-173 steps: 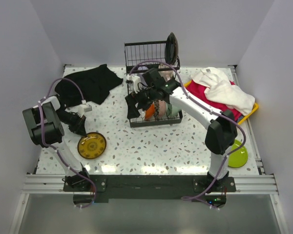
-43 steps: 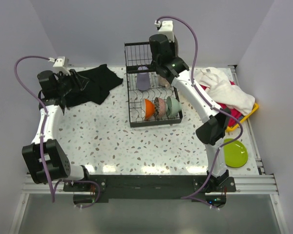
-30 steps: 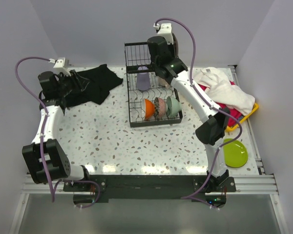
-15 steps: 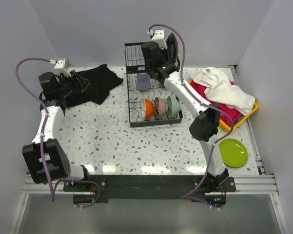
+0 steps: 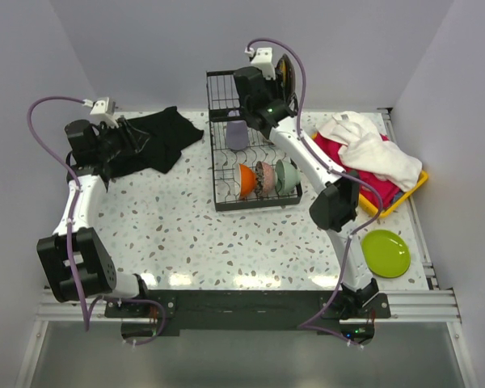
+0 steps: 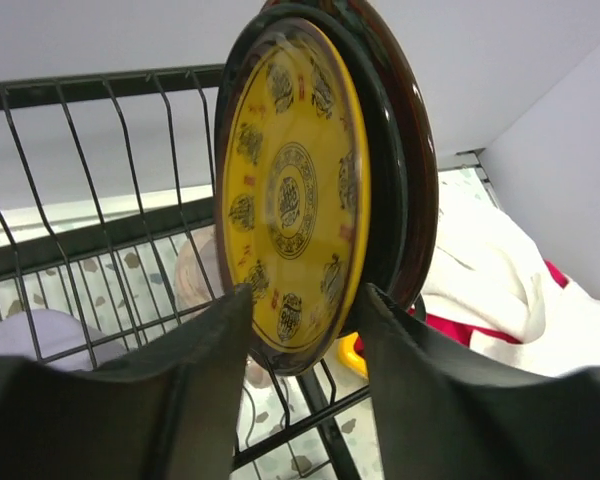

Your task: Load the mixed dishes into the dish rack

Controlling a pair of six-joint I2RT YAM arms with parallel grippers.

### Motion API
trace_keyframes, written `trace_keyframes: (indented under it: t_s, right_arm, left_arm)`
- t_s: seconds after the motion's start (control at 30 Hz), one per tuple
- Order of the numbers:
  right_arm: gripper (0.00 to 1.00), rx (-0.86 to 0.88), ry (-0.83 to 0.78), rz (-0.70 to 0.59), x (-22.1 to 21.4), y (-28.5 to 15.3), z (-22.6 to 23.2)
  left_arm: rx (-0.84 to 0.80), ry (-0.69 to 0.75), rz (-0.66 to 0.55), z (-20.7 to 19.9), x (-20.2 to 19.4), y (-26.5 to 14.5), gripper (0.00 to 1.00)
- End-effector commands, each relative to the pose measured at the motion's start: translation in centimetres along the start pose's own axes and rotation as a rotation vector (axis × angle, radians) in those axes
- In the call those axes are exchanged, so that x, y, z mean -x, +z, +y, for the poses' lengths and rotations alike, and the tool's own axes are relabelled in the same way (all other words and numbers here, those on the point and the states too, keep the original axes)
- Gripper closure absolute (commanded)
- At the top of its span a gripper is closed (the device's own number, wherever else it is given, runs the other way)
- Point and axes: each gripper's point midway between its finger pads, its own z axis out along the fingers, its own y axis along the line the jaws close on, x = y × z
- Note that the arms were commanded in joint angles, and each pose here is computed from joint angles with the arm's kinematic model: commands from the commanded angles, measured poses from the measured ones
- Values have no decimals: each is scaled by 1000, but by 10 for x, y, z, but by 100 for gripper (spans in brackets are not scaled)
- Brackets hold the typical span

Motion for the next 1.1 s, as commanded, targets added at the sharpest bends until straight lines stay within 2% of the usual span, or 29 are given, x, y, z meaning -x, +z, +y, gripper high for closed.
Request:
trace_keyframes:
  t_s: [0.0,0.2,0.37,0.4,0.47,0.5,0.57,0.63,0.73,0.8,0.83,0.97,1.03,1.07]
  right_arm:
    - [43,46,145,-97,63,-27,-25]
    - [34,129,127,-130,84,-71,-36]
    - [34,116,149,-128,90,-83,-54]
    - [36,110,152,-129,90,-82,-55]
    - [47,111,142,-127,88,-82,-55]
    - [56,112,149,-128,89,-82,-56]
    - [62,127,145,-125,87,-83,-54]
    - [61,153,137,-115,84,-82,-51]
    - [47,212,99,-103,80,-83,-54]
    - [38,263,65,-93,80,-90,-67]
    - [36,331,25,-61,66,-90,-61]
    - [40,451,-71,76,25,-96,-89]
    - [45,455,-47,113,14,-92,-111]
    - [48,516,-43,131,9,-96,-109]
  left_arm:
    - [-29,11,-41,-10,12,-2,60]
    - [-42,14,-46,-16,12,-5,58]
    - [-52,11,-45,-21,10,-5,58]
    - [-57,12,-44,-23,10,-5,58]
    - [-62,16,-47,-25,11,-5,58]
    - [-65,18,-47,-27,11,-5,58]
    - [-57,13,-47,-27,11,-6,58]
    - [-51,4,-42,-27,9,-5,58]
    - [-76,-37,-9,-33,0,-4,58]
    - [-140,-19,10,-48,-5,-3,58]
    - [-171,2,15,-55,-6,-4,57]
    - [-278,44,16,-79,-2,-4,55]
    - [-335,59,14,-93,4,-4,55]
    - [-370,79,7,-104,6,-3,55]
